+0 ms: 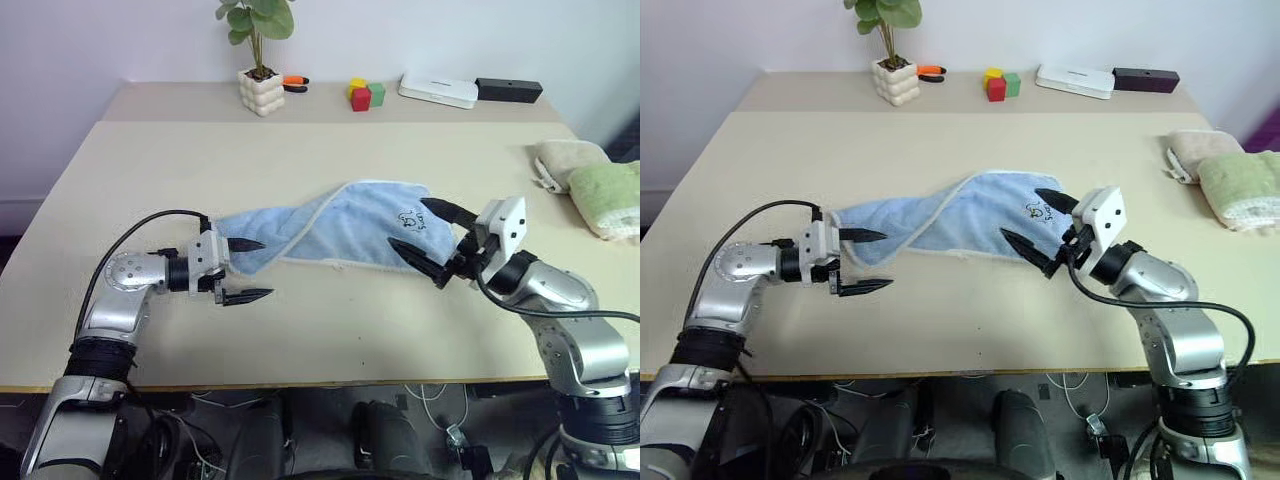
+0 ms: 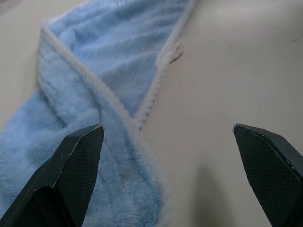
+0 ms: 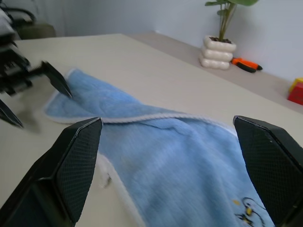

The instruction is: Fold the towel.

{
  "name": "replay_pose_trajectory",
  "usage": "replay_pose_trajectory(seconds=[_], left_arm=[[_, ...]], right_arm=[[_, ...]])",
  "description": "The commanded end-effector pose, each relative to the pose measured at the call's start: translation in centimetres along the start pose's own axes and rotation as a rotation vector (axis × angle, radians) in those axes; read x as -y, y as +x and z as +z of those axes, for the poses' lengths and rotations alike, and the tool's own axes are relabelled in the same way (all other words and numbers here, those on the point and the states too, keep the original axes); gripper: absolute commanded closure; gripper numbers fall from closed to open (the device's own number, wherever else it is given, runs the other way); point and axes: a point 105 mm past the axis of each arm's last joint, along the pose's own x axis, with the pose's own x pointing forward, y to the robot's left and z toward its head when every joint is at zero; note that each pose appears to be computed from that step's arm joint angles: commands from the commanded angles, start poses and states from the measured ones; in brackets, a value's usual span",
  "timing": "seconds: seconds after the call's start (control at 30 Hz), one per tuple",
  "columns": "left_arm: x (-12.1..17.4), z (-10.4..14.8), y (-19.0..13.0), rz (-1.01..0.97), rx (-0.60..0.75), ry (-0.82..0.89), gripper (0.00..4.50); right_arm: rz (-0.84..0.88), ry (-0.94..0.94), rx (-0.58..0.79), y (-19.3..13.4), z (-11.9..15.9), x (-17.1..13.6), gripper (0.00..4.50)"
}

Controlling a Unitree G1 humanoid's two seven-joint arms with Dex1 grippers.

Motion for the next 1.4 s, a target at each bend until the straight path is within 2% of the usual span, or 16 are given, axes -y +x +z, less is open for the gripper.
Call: replay_pose_trajectory(seconds=[0.03,0.17,0.27,0.37,0.5,0.53,0.77,0.87,1.03,1.2,1.33,1.4], left_arm=[[-0.4,-0.6,0.0,-0.018,-0.068,0.056,0.03],[0.1,-1.5,-0.5,-0.054,-0.109,0.028,0.03],[0.6,-2.0,-1.0,-0.086,-0.135,-0.023,0.83],[0.7,-3.0,-1.3,-0.081,-0.186,-0.066,2.2],[0.7,-2.5,-1.3,-0.074,-0.154,-0.089,4.28],[0.5,-1.8,-1.5,-0.061,-0.123,-0.087,4.4],[-0.3,2.3,-4.4,-0.006,0.086,-0.184,4.4],[-0.4,3.8,-6.2,0.018,0.157,-0.241,4.4],[1.2,4.3,-7.2,0.024,0.189,-0.28,4.4],[2.7,4.2,-7.2,0.032,0.182,-0.306,4.4],[3.9,3.9,-7.7,0.042,0.16,-0.311,4.4],[4.2,3.6,-7.8,0.059,0.144,-0.306,4.4]], right_arm=[[-0.026,-0.041,0.054,0.1,1.4,-0.2,0.0],[-0.041,-0.043,0.052,0.2,1.3,-0.3,0.0],[-0.056,-0.044,0.045,0.1,1.1,-0.1,0.0],[-0.061,-0.047,0.047,0.2,1.1,0.1,0.0],[-0.085,-0.056,0.045,0.3,1.0,0.8,0.0],[-0.126,-0.068,0.033,0.4,0.7,1.8,0.0],[-0.433,-0.119,-0.091,1.8,-1.8,8.6,0.0],[-0.527,-0.084,-0.2,2.7,-3.8,11.5,0.0],[-0.61,0.076,-0.314,4.7,-6.3,15.2,0.0],[-0.613,0.218,-0.299,6.3,-6.8,16.2,0.0],[-0.554,0.362,-0.267,7.5,-7.0,15.4,0.0],[-0.563,0.358,-0.283,7.5,-7.4,15.4,0.0]])
